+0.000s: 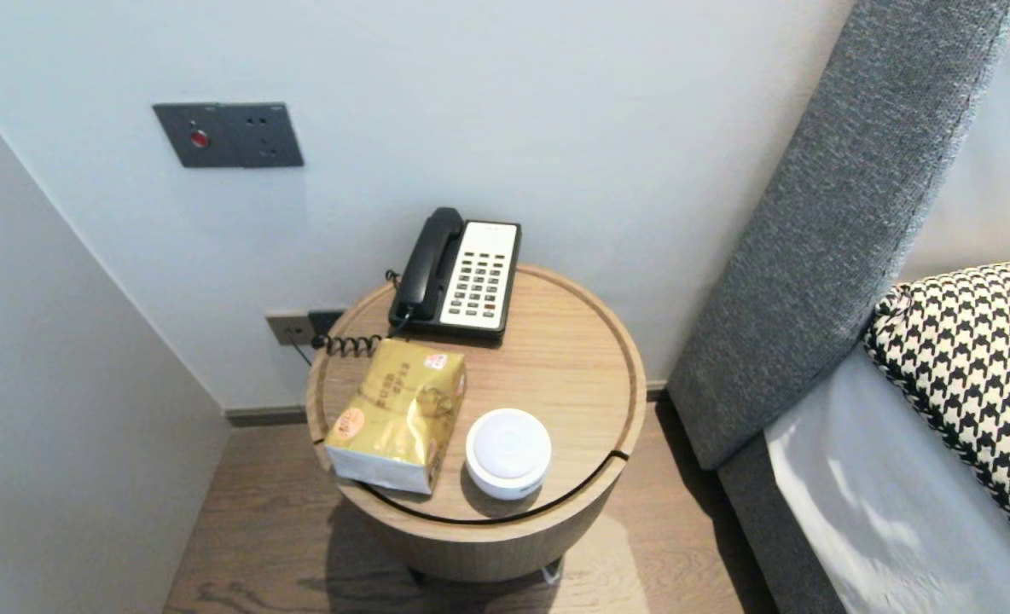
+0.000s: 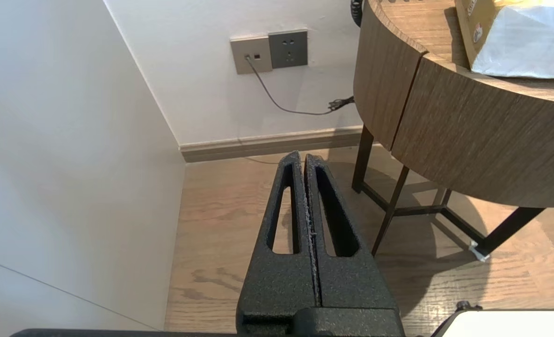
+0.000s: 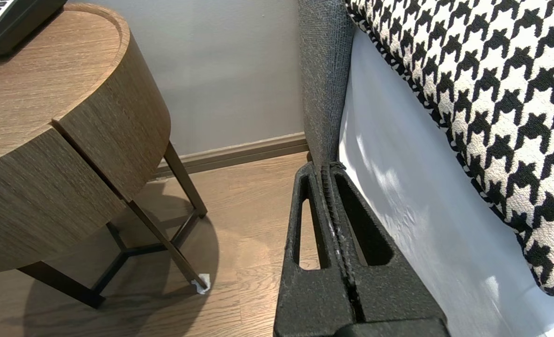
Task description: Open the nightstand drawer
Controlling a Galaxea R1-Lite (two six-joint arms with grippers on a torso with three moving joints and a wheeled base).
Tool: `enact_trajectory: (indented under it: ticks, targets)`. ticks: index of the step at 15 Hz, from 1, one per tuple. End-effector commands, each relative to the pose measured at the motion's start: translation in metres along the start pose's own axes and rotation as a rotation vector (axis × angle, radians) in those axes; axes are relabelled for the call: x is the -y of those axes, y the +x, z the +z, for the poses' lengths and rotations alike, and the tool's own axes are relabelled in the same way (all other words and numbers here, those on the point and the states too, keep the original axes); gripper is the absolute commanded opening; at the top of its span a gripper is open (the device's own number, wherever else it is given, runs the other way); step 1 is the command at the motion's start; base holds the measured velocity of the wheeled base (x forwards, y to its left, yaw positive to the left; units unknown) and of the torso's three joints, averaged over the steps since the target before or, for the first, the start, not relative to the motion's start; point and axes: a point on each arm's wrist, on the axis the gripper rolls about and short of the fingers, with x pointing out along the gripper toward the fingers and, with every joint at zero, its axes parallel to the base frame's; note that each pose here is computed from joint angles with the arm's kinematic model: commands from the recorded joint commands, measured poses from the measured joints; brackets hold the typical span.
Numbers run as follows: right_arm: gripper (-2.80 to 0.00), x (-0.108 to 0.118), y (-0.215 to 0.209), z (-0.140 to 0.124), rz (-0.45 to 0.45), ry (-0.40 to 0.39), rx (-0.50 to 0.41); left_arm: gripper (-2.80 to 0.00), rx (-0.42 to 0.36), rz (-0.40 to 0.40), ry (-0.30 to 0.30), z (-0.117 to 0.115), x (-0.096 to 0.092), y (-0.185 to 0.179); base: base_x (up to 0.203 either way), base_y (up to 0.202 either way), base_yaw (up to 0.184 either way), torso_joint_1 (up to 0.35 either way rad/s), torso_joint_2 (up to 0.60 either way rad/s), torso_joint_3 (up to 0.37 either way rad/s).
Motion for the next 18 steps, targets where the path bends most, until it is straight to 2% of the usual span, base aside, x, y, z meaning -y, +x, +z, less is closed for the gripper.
enact_trajectory:
  ticks: [1, 18]
  targets:
    - [-2.80, 0.0002, 0.0015, -0.0078, -0.001, 0.000, -0.025, -2.80, 0.000, 0.000, 0.001, 0.0000, 0.0000, 0.0000, 0.000, 0.000, 0.000, 0.000, 0.00, 0.000]
    - [-2.80, 0.0001, 0.0013, -0.0062, 0.001, -0.009, -0.022, -2.80, 0.000, 0.000, 0.001, 0.0000, 0.0000, 0.0000, 0.000, 0.000, 0.000, 0.000, 0.00, 0.000]
